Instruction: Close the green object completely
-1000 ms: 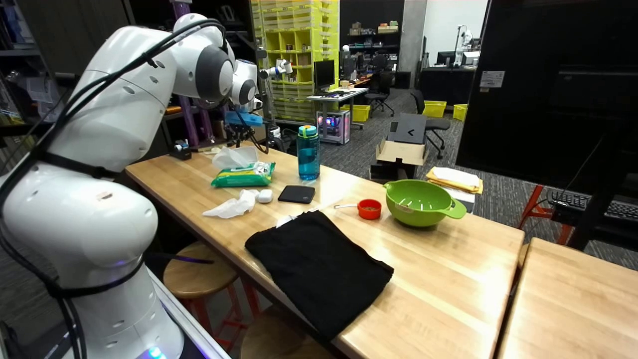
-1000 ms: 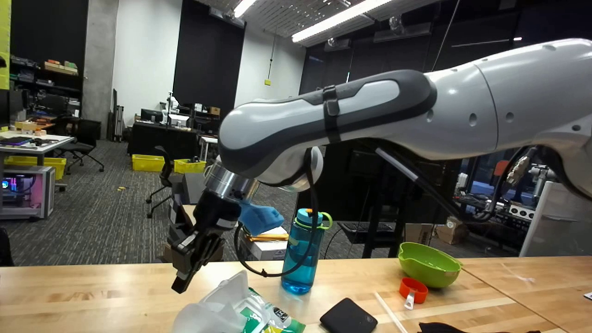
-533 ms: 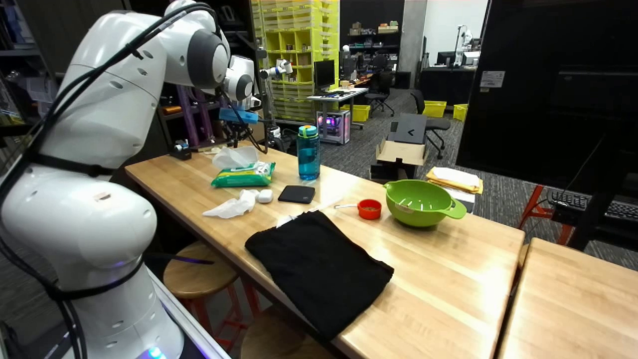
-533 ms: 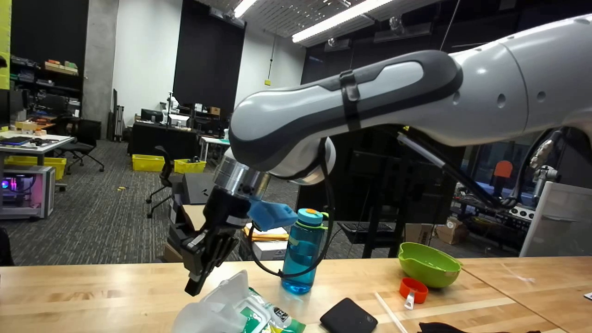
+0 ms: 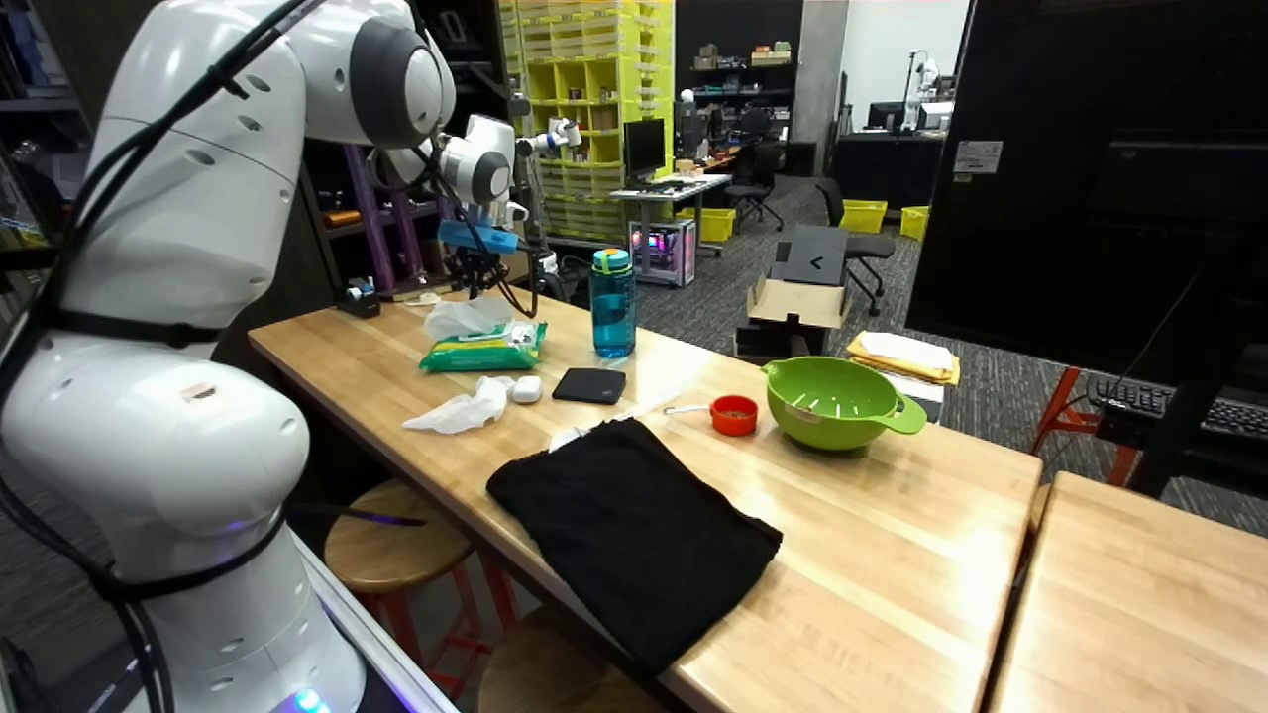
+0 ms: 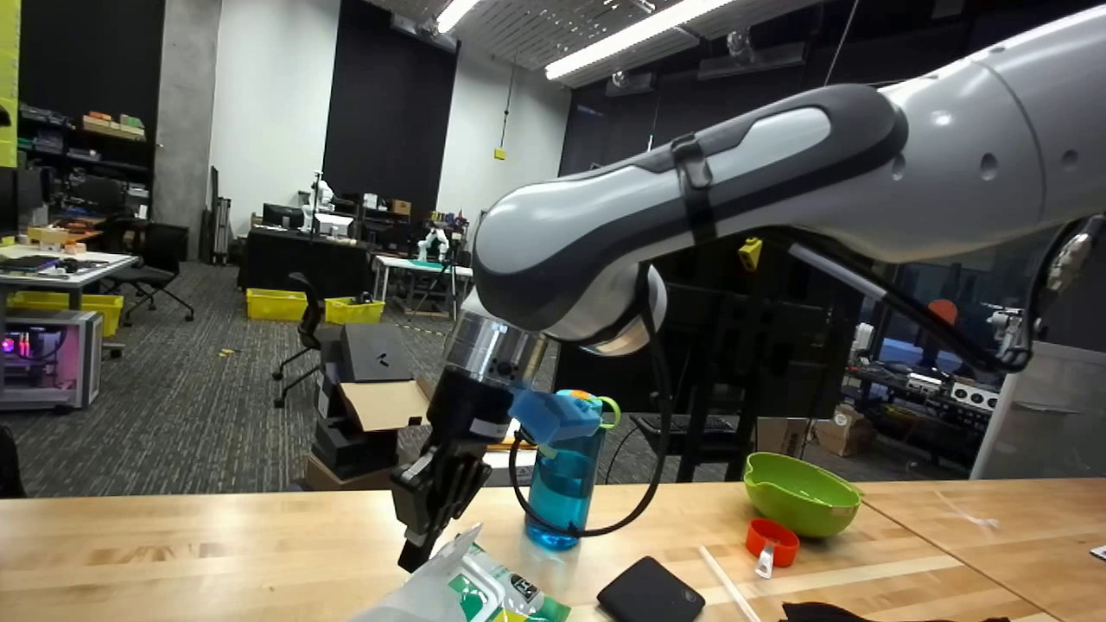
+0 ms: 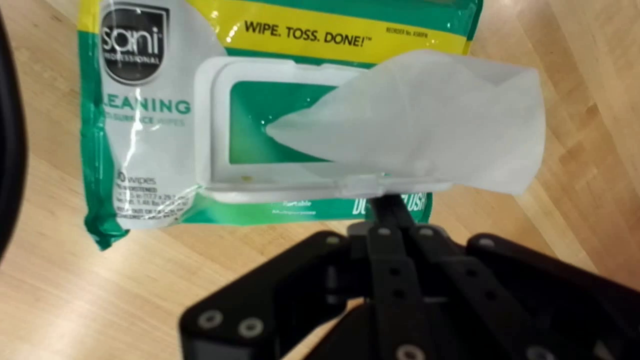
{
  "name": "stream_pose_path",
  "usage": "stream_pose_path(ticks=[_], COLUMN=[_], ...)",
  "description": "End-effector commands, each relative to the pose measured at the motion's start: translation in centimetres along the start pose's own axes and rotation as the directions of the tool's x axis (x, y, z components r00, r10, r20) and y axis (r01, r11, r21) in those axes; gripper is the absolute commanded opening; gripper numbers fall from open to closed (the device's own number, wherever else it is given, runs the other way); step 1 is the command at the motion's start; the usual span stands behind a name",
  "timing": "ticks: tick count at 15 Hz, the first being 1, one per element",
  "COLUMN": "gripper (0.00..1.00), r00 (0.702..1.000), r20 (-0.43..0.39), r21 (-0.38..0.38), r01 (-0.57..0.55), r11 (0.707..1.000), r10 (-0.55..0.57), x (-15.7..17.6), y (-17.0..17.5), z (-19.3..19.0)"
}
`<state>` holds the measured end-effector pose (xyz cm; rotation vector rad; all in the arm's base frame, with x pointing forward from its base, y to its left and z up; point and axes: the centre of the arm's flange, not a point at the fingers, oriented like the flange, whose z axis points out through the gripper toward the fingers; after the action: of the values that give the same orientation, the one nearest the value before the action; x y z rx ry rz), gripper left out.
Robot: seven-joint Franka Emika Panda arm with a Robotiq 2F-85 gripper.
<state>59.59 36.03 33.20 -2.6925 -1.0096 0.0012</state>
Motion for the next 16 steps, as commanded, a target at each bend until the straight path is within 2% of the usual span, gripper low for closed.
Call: stream_pose_path(ticks=[1, 16], gripper=[0.00, 0.00], r00=[0.999, 0.986], r20=[0.007, 0.056], r21=[-0.022, -0.001], r01=[-0.043, -0.158], r11=[0.999, 0.987], r10=[0.044, 0.158], x=[-2.3, -4.8], y=[-0.6, 0.4], z=[-1.7, 0.2])
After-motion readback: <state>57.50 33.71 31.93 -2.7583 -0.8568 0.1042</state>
